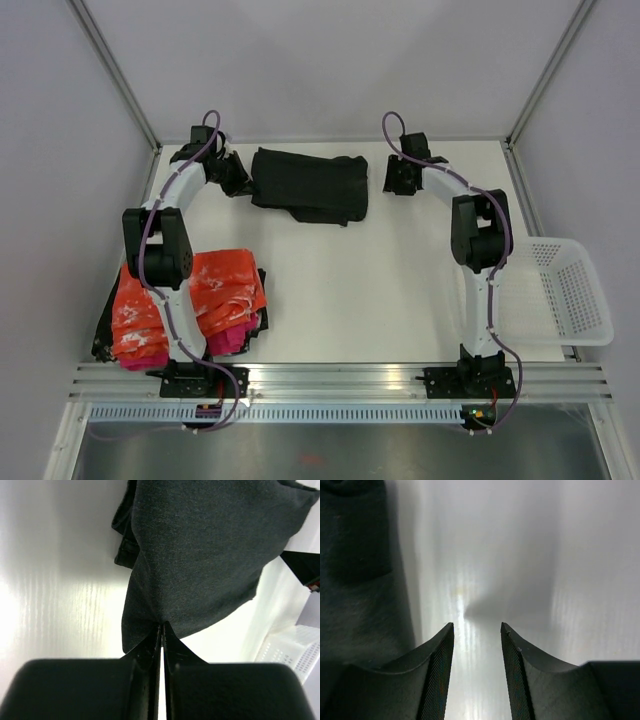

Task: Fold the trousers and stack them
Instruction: Fold the trousers

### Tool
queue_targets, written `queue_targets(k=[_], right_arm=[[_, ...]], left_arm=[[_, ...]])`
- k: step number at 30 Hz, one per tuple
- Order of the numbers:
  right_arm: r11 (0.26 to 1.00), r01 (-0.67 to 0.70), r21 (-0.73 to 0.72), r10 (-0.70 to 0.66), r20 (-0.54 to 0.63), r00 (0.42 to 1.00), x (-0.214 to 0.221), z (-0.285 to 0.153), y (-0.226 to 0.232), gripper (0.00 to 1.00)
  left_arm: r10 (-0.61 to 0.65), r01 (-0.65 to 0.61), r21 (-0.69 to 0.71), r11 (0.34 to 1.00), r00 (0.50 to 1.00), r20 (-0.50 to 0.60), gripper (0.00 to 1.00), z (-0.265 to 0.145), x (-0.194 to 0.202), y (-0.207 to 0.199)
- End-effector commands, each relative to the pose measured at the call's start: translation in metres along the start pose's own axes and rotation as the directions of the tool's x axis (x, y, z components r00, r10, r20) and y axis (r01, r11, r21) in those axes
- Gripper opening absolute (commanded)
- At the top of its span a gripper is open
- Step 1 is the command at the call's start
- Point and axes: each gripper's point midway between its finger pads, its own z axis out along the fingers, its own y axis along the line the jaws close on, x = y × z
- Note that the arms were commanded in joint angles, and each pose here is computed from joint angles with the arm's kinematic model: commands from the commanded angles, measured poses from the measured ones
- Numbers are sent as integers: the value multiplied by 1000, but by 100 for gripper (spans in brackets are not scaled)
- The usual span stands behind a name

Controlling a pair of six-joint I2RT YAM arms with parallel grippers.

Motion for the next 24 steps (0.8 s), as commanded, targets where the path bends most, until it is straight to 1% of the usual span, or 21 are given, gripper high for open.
queue_targets(k=[1, 2, 3, 4, 5, 6, 7, 8, 10, 12, 14, 16, 17, 18, 19, 21, 23, 24], right_arm=[[983, 48, -176, -42, 35, 998, -17, -34, 51, 49], [978, 49, -204, -42, 41, 998, -15, -42, 61, 50], [976, 42, -216, -40, 14, 999, 3, -46, 62, 52], [964, 47, -263, -30, 70, 997, -9, -67, 76, 53], [946, 57, -320, -42, 52, 998, 4, -76, 91, 55], [936, 65, -347, -52, 49, 997, 15, -88, 98, 58], [920, 85, -382, -78, 34, 996, 29, -96, 114, 60], [917, 86, -389, -91, 6, 996, 45, -98, 116, 61], [901, 110, -420, -126, -10, 992, 62, -107, 135, 62], [905, 113, -410, -147, -53, 988, 84, -99, 138, 63], [906, 109, -410, -153, -75, 985, 93, -92, 145, 63], [930, 91, -356, -139, -109, 984, 103, -73, 140, 63], [937, 68, -344, -109, -104, 989, 97, -70, 144, 63], [955, 48, -292, -84, -112, 990, 99, -57, 137, 63], [961, 26, -275, -59, -115, 992, 99, -51, 136, 62], [960, -39, -277, 8, -113, 994, 95, -41, 143, 59], [958, -65, -278, 33, -121, 992, 98, -33, 148, 56], [957, -75, -280, 42, -122, 992, 98, -31, 151, 56]], left_arm=[[66, -63, -54, 997, 996, 63, 2, -13, -8, 10], [68, -64, -73, 995, 996, 64, 2, -10, -8, 16], [78, -71, -93, 993, 994, 72, 2, -7, -10, 20], [79, -71, -100, 992, 994, 76, 2, -5, -12, 22], [82, -73, -101, 992, 993, 82, 2, -2, -17, 22], [86, -77, -100, 992, 992, 92, 2, 0, -21, 22], [94, -84, -94, 992, 990, 107, 2, -1, -28, 18], [93, -83, -94, 992, 990, 106, 2, 3, -30, 19], [101, -91, -83, 992, 987, 124, 2, 2, -40, 12], [101, -92, -77, 993, 988, 120, 2, 7, -44, 12], [103, -95, -71, 993, 987, 122, 2, 6, -47, 8], [102, -95, -65, 993, 988, 117, 2, 5, -46, 7], [103, -96, -62, 993, 988, 117, 2, 5, -45, 7], [104, -98, -62, 993, 988, 117, 2, 4, -45, 7], [103, -97, -64, 993, 988, 112, 2, 5, -42, 8], [102, -96, -64, 993, 989, 109, 2, 6, -41, 9], [95, -88, -64, 994, 990, 109, 2, 5, -42, 12], [80, -71, -72, 995, 989, 123, 2, 1, -48, 21]])
